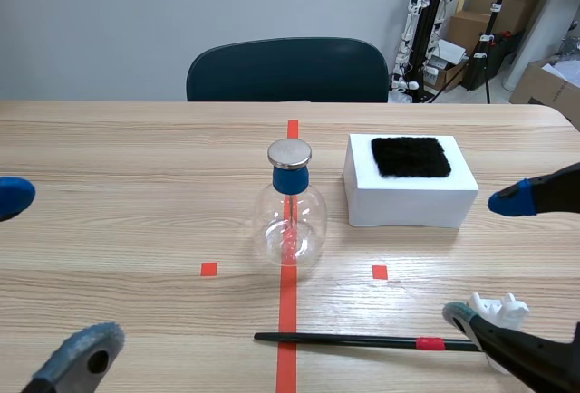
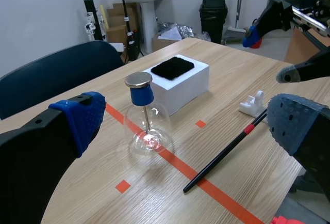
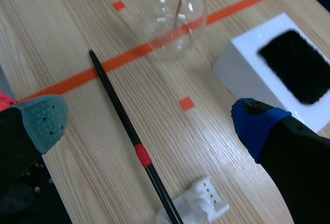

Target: Do the electroscope experiment. return to the home posture

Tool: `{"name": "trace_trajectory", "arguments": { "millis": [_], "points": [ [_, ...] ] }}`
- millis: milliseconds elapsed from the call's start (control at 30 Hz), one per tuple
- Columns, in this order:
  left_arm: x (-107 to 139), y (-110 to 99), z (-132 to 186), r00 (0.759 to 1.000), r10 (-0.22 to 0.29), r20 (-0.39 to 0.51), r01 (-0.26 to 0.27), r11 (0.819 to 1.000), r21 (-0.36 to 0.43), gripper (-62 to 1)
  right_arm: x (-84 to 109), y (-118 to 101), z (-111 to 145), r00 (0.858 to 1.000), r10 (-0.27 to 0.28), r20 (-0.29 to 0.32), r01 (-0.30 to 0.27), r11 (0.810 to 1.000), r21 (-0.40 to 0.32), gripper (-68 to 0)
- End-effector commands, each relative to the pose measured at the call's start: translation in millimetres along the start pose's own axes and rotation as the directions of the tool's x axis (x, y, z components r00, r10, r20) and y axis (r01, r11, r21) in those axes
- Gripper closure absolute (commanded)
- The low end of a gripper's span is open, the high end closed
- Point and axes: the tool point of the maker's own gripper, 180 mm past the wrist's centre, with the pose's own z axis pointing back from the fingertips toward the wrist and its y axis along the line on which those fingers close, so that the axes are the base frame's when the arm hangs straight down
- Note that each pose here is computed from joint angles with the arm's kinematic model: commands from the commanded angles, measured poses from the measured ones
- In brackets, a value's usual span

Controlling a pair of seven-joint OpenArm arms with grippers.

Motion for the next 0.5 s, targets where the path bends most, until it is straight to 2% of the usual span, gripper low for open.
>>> {"name": "trace_trajectory", "arguments": {
  "millis": [0, 100, 200, 267, 367, 467],
  "points": [
    [11, -2, -7, 0.999, -0.012, 0.038, 0.012, 1.000, -0.013, -62.3, 13.1, 7, -1, 0.998, -0.015, 0.065, 0.014, 1.000, 0.016, -67.9],
    [12, -4, -12, 0.999, -0.020, 0.040, 0.021, 1.000, -0.008, -62.3, 25.7, 16, 2, 0.989, -0.042, 0.140, 0.038, 0.999, 0.031, -67.9],
    [6, -6, -17, 1.000, -0.017, 0.017, 0.017, 1.000, -0.005, -62.3, 42.7, 18, 5, 0.971, -0.049, 0.235, 0.040, 0.998, 0.044, -67.9],
    [4, -8, -20, 1.000, -0.016, 0.010, 0.016, 1.000, -0.010, -62.3, 48.9, 22, 5, 0.961, -0.060, 0.271, 0.044, 0.997, 0.064, -67.9],
    [4, -12, -23, 1.000, -0.014, 0.014, 0.015, 0.999, -0.041, -62.3, 48.9, 32, 2, 0.960, -0.071, 0.269, 0.044, 0.993, 0.108, -67.9],
    [2, -9, -26, 0.999, -0.034, 0.006, 0.034, 0.999, -0.035, -62.3, 47.1, 39, 1, 0.964, -0.072, 0.255, 0.034, 0.988, 0.150, -67.9]
  ]
}}
